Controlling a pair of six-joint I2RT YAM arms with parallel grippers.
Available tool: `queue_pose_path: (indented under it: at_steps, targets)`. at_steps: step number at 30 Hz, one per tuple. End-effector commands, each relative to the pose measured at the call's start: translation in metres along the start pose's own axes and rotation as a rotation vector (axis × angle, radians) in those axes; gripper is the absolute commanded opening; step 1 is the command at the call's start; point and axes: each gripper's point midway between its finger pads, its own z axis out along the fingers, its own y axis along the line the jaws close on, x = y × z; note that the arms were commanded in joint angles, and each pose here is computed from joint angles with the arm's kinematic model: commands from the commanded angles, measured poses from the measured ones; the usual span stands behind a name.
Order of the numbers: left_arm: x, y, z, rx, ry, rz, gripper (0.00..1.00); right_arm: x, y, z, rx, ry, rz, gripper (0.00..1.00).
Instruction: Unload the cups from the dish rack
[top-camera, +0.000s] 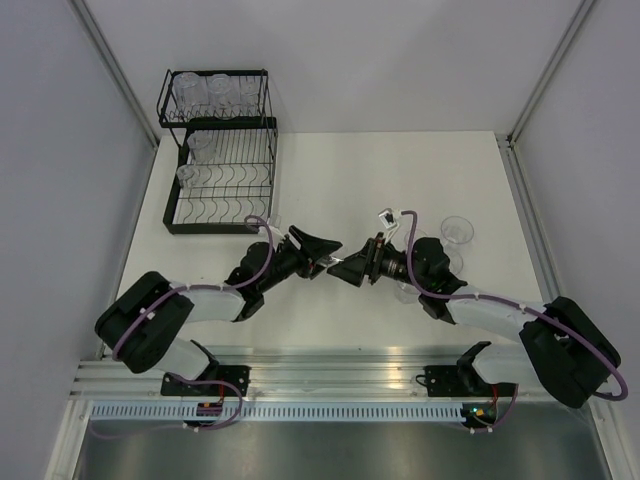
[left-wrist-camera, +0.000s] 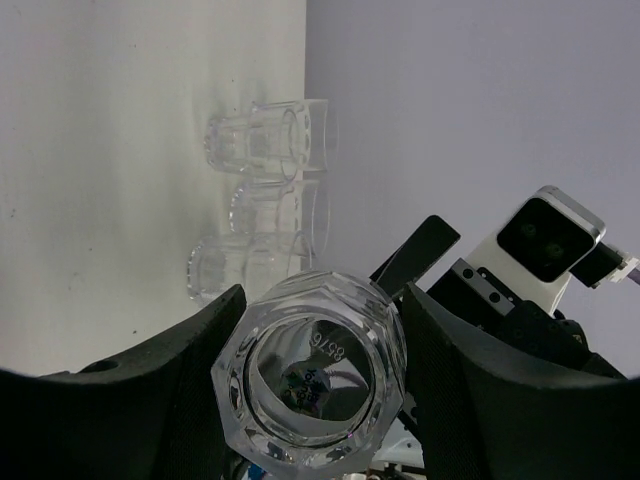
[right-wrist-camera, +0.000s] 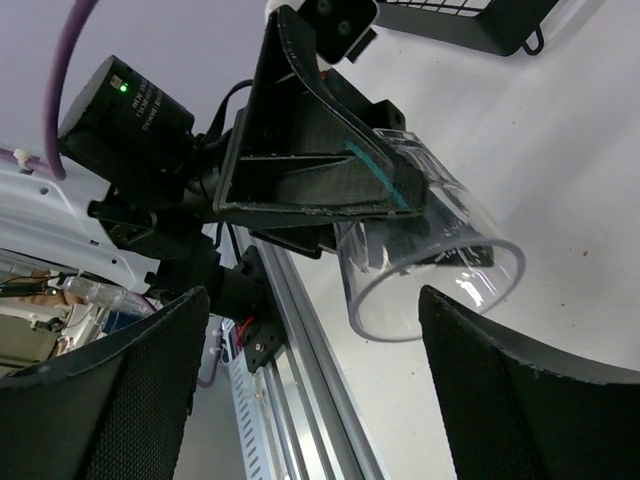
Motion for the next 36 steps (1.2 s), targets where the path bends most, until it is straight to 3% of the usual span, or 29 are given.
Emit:
queue_pose_path:
  at_steps: [1, 5, 8, 13, 14, 16, 17, 20, 23, 28, 30, 33, 34, 35, 36]
  targets:
    - [0.003, -0.039, 0.006, 0.164, -0.005, -0.125, 0.02, -0.015, 0.023, 0.007, -0.097, -0.044, -0.052, 0.88]
    - [0.015, -0.039, 0.011, 0.175, 0.03, -0.191, 0.02, -0.014, 0.023, 0.01, -0.1, -0.039, -0.058, 0.7]
    - [0.021, -0.045, 0.011, 0.214, 0.06, -0.233, 0.02, -0.013, 0.021, 0.009, -0.094, -0.041, -0.067, 0.51]
    - [0.027, -0.055, 0.01, 0.252, 0.098, -0.265, 0.02, -0.014, 0.019, 0.007, -0.069, -0.047, -0.09, 0.32]
    - [0.028, -0.055, 0.01, 0.254, 0.104, -0.265, 0.05, -0.016, 0.019, 0.007, -0.067, -0.051, -0.098, 0.3]
    - [0.029, -0.059, 0.01, 0.261, 0.112, -0.265, 0.27, -0.017, 0.019, 0.005, -0.055, -0.052, -0.11, 0.28]
    - [0.029, -0.06, 0.009, 0.268, 0.112, -0.265, 0.46, -0.016, 0.018, 0.005, -0.045, -0.049, -0.11, 0.26]
    - [0.027, -0.062, 0.007, 0.272, 0.105, -0.269, 0.75, -0.019, 0.017, 0.002, -0.027, -0.056, -0.125, 0.19]
    - [0.023, -0.06, 0.006, 0.267, 0.084, -0.273, 0.89, -0.022, 0.016, -0.001, 0.001, -0.065, -0.14, 0.11]
    - [-0.004, -0.056, 0.001, 0.27, -0.004, -0.23, 1.0, -0.035, 0.01, -0.007, 0.097, -0.086, -0.186, 0.01]
    - [-0.023, -0.05, 0.0, 0.241, -0.048, -0.182, 1.0, -0.039, -0.016, -0.014, 0.259, -0.081, -0.204, 0.01]
    - [-0.043, -0.035, 0.002, 0.097, -0.093, -0.033, 1.0, -0.053, -0.054, -0.032, 0.555, -0.032, -0.262, 0.01]
    - [-0.046, -0.007, -0.002, -0.064, -0.102, 0.062, 1.0, -0.073, -0.051, -0.034, 0.614, -0.044, -0.285, 0.01]
    - [-0.057, -0.023, 0.002, -0.086, -0.128, 0.135, 1.0, -0.061, -0.068, -0.048, 0.73, 0.046, -0.28, 0.01]
    - [-0.06, -0.014, -0.001, -0.167, -0.136, 0.183, 1.0, -0.058, -0.086, -0.052, 0.818, 0.113, -0.292, 0.01]
